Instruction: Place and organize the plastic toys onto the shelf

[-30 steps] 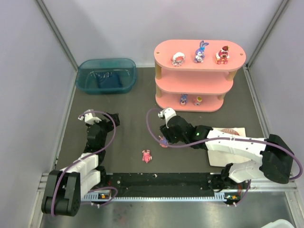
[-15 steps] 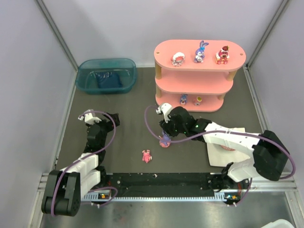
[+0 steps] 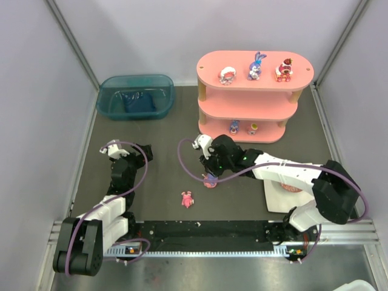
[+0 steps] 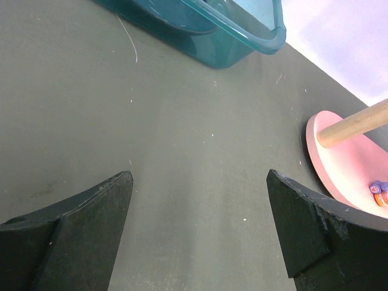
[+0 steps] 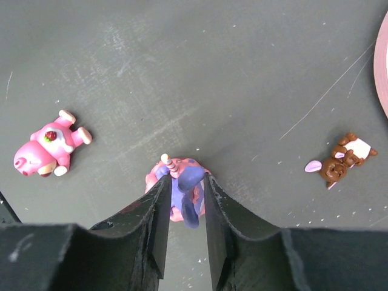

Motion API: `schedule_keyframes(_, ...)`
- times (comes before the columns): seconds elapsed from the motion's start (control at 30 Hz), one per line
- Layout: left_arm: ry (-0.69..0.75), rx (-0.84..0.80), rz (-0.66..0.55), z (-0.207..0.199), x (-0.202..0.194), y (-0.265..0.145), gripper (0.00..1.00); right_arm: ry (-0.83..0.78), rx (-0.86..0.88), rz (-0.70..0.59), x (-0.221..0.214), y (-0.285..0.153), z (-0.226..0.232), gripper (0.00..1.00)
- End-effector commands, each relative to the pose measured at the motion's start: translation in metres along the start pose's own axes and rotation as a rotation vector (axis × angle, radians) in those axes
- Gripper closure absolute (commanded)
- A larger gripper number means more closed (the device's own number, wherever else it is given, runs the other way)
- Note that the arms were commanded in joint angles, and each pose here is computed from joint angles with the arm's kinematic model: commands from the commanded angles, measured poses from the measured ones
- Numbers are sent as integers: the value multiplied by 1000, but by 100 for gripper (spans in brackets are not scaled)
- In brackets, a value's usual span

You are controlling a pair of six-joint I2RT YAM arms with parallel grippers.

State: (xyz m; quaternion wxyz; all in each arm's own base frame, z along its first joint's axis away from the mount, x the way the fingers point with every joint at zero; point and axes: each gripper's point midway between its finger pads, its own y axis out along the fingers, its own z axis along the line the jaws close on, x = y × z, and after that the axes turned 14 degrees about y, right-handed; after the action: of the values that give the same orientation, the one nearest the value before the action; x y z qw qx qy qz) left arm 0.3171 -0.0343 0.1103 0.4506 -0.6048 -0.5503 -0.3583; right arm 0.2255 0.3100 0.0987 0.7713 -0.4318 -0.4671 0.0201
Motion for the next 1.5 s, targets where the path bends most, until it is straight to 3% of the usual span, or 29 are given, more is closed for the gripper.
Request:
schedule_keyframes(0.0,-5,-16,-64,-6,20,3,3,-2,-33,-33,18,0,-5,76)
schedule_keyframes(0.27,-5,-16,-64,-6,20,4,2,61,-57,3,4,1,-8,100)
schedule_keyframes(0.5,-7,-16,-64,-6,20,4,2,222,-75,-16,-1,-13,-4,100)
schedule_keyframes(0.6,-7,-18,-64,-6,20,4,3,393,-145,-51,-1,-21,-10,100)
schedule_keyframes(0.73,-8,-19,-63,-7,20,4,2,796,-261,-117,-18,-31,-18,100)
schedule_keyframes(0.8,-8,-16,-63,-6,19,3,2,924,-302,-146,-28,-33,-21,100)
schedule_keyframes(0.83,-8,-18,-64,-6,20,3,3,1038,-352,-209,-34,-39,-24,100)
schedule_keyframes(0.93,-8,-18,-64,-6,19,3,3,1178,-425,-336,-40,-53,-23,100)
schedule_keyframes(1.0,-11,-20,-65,-7,20,3,3,1222,-469,-356,-47,-62,-23,100)
schedule_keyframes(1.17,-10,-23,-63,-7,20,3,3,1394,-414,-456,-39,-71,-7,100)
schedule_keyframes(1.2,-10,-20,-66,-7,20,3,3,1416,-405,-459,-39,-71,-5,99)
schedule_keyframes(1.27,-10,-20,-65,-7,20,3,3,1455,-394,-467,-40,-71,-3,84)
schedule_keyframes(1.3,-10,-20,-65,-7,20,3,2,1460,-393,-462,-41,-70,-2,74)
schedule_keyframes(1.33,-10,-20,-65,-7,20,3,3,1462,-394,-460,-42,-69,-2,56)
schedule_keyframes(1.43,-13,-23,-63,-7,20,3,3,1434,-398,-440,-43,-67,0,41)
schedule_keyframes(1.47,-11,-24,-63,-8,19,3,3,1430,-398,-433,-45,-67,0,39)
